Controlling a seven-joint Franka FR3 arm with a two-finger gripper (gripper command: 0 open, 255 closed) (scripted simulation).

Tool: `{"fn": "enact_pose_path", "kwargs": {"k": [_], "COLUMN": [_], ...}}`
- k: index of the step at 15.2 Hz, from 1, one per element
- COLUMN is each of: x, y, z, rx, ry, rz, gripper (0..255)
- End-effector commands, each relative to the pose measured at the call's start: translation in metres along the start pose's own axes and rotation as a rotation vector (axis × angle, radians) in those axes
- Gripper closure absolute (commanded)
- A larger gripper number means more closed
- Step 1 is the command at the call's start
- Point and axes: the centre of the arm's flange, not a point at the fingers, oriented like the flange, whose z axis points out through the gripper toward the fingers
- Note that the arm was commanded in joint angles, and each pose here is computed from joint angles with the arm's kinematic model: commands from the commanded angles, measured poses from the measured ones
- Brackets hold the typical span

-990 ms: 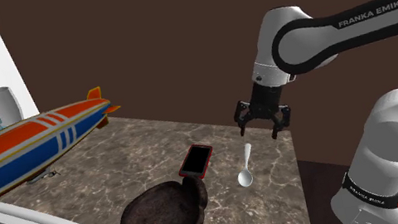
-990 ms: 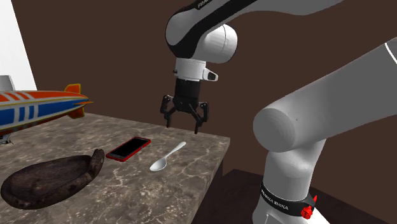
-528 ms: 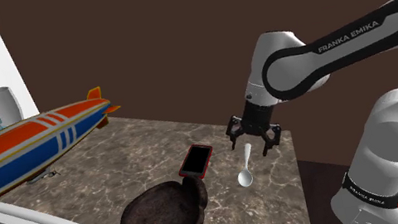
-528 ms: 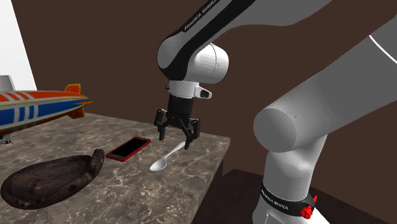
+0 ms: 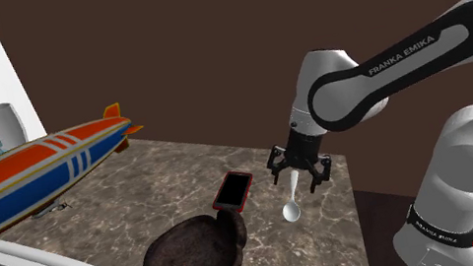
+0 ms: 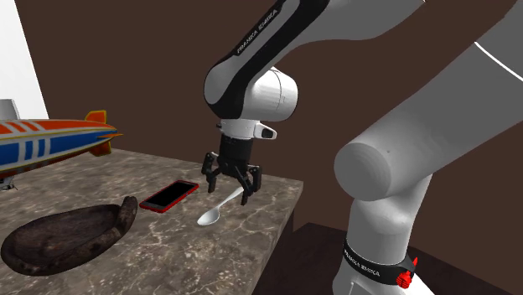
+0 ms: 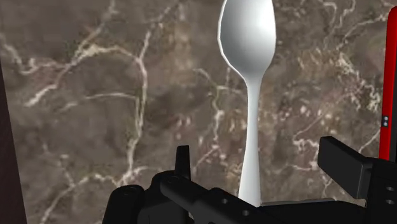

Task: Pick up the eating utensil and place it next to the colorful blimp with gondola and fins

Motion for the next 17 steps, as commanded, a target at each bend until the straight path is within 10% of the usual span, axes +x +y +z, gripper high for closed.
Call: {"fn": "enact_pose_path", "kwargs": {"k": [1, 3, 4, 17], "x": [0.000, 0.000, 0.000, -0.003], "y": [0.000, 0.000, 0.000, -0.003], "z": [0.000, 0.000, 0.000, -0.020], "rx": [0.000, 0.000, 0.000, 0.000], "ry": [0.000, 0.000, 0.000, 0.000], "rz": [0.000, 0.000, 0.000, 0.000], "gripper": [0, 0, 255, 255]}}
